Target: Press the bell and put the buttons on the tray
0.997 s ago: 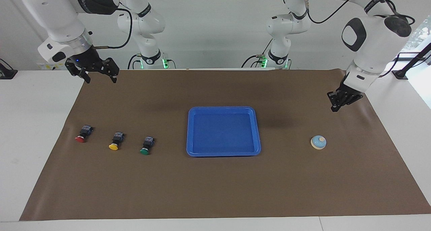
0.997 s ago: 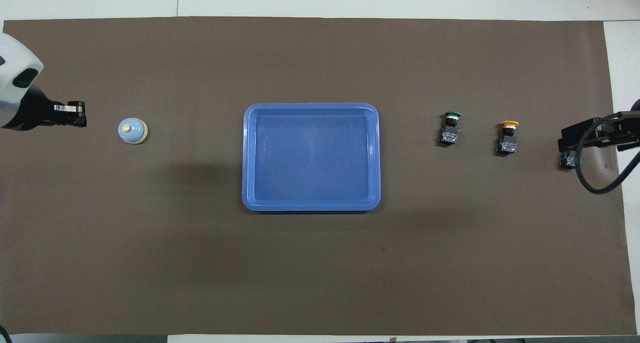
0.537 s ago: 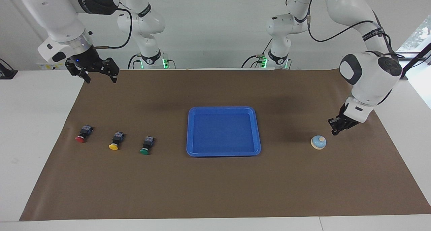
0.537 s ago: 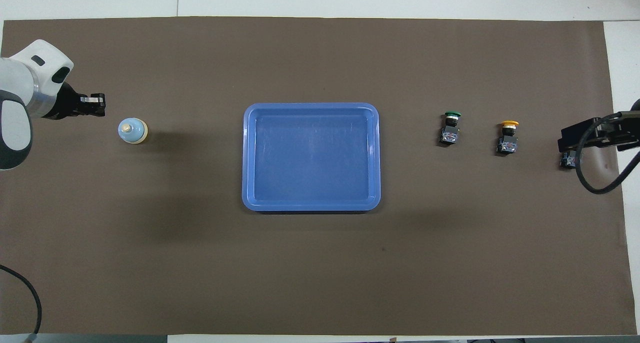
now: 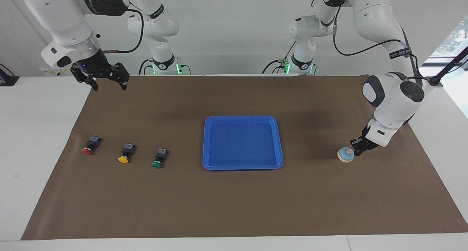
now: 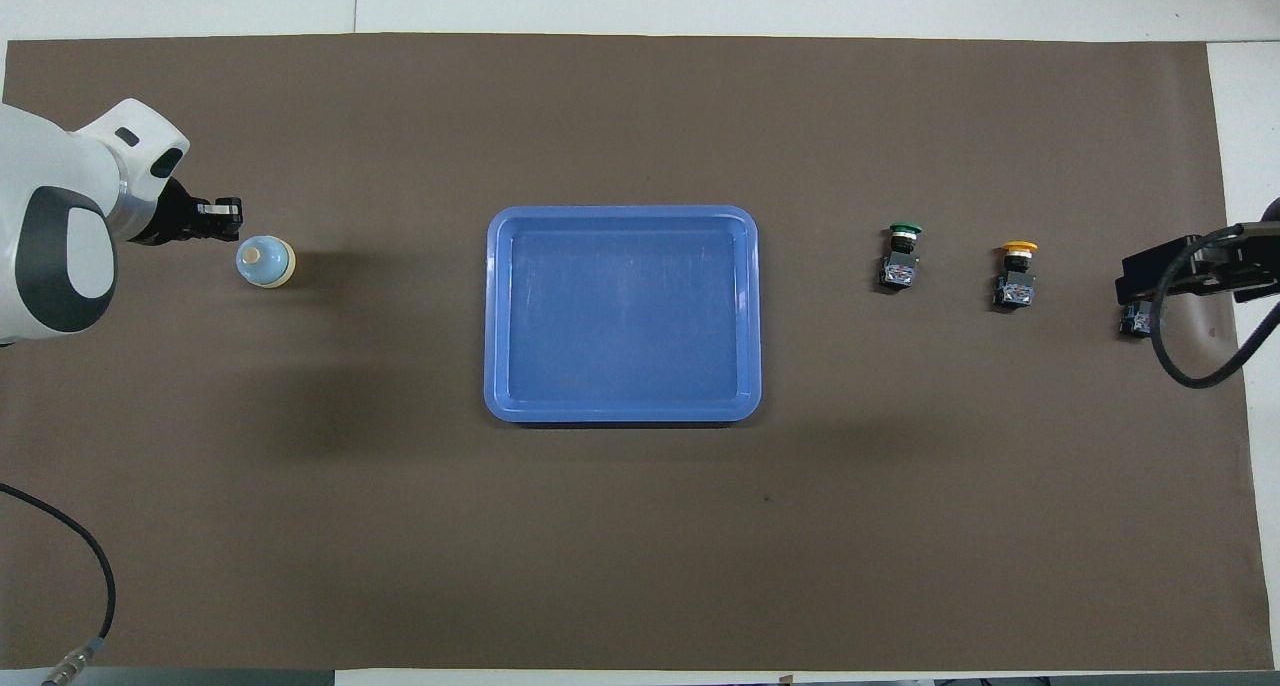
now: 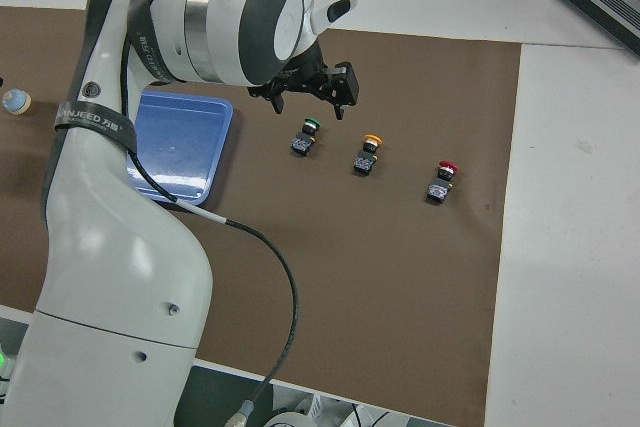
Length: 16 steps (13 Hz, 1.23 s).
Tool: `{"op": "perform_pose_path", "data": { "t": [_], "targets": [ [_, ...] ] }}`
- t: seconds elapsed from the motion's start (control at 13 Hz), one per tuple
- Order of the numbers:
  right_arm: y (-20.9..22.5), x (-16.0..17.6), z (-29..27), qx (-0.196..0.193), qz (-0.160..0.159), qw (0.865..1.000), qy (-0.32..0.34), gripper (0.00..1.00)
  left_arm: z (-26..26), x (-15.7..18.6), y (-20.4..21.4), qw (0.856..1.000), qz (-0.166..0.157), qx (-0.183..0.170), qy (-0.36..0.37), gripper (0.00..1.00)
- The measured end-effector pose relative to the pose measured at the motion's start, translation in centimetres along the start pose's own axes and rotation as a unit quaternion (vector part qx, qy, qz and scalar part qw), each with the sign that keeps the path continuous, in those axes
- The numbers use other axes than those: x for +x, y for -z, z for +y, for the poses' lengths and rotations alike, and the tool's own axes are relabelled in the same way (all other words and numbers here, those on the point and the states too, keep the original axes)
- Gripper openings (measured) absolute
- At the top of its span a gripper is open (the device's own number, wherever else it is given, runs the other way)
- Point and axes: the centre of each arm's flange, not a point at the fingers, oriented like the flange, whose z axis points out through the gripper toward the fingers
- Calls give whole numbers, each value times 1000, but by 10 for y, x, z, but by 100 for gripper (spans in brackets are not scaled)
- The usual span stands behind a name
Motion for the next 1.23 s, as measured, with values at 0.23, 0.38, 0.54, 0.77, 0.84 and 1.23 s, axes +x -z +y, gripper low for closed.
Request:
{"op": "perform_pose_path", "data": {
  "t": [0.23, 0.38, 0.54, 0.77, 0.84, 1.23],
  "targets": [
    [0, 0, 0, 0, 0, 1000, 0, 100, 3, -9, -18, 1000, -1, 0, -2, 1],
    [0, 0, 0, 0, 0, 1000, 0, 100, 3, -13, -19, 1000, 14, 0, -3, 1],
    [0, 0, 0, 0, 0, 1000, 0, 100, 3, -14, -18, 1000, 18, 1, -3, 1],
    [0, 0, 0, 0, 0, 1000, 0, 100, 1, -12, 6, 1000, 3, 2, -2, 9],
    [0, 0, 0, 0, 0, 1000, 0, 100, 1, -12, 33, 1000, -5, 3, -2, 22],
    [0, 0, 0, 0, 0, 1000, 0, 100, 10, -57, 197, 1000, -3, 11, -6, 84]
  ]
}}
